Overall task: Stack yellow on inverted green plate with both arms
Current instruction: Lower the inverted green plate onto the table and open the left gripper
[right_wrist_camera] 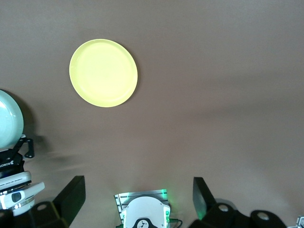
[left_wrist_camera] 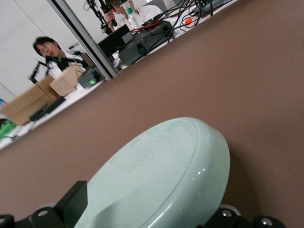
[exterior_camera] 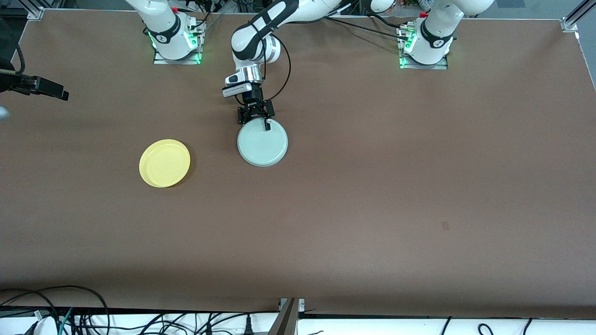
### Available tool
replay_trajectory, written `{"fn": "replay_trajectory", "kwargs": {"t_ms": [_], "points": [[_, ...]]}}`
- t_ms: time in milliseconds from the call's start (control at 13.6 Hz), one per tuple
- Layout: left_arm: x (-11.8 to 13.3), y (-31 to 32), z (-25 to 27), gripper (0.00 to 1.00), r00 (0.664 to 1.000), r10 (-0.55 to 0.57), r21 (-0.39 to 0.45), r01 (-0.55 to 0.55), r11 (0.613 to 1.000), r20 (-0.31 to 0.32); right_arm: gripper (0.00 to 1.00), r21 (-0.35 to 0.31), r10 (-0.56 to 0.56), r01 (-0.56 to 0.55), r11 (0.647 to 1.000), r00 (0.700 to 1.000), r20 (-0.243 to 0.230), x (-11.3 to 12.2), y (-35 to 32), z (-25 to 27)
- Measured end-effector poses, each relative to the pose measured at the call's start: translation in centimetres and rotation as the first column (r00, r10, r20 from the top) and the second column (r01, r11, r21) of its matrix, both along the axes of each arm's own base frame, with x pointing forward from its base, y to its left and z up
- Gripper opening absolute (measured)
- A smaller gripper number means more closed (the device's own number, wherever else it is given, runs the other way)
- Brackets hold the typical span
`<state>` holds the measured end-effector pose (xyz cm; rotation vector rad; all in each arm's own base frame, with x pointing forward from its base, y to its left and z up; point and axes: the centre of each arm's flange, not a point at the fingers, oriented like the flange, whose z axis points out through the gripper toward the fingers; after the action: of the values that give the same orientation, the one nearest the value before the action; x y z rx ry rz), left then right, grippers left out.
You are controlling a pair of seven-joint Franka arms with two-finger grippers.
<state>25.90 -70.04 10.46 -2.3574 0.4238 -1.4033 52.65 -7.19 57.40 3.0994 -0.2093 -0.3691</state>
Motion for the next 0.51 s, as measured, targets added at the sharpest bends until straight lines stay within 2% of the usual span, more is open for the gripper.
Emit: {"fn": "replay_trajectory", "kwargs": {"t_ms": [220,513], "points": [[-0.6,-0.6,-0.4,1.00,0.997,0.023,-0.136,-0.032,0.990,-0.071,1.00,0.000,0.000,0.000,1.000,1.000,0.000,0.0,0.0,0.0],[0.7,-0.9,0.6,1.00,0.995,0.014,-0.207,-0.034,0.978,-0.096,1.00,0.000,0.000,0.000,1.000,1.000,0.000,0.0,0.0,0.0]]}}
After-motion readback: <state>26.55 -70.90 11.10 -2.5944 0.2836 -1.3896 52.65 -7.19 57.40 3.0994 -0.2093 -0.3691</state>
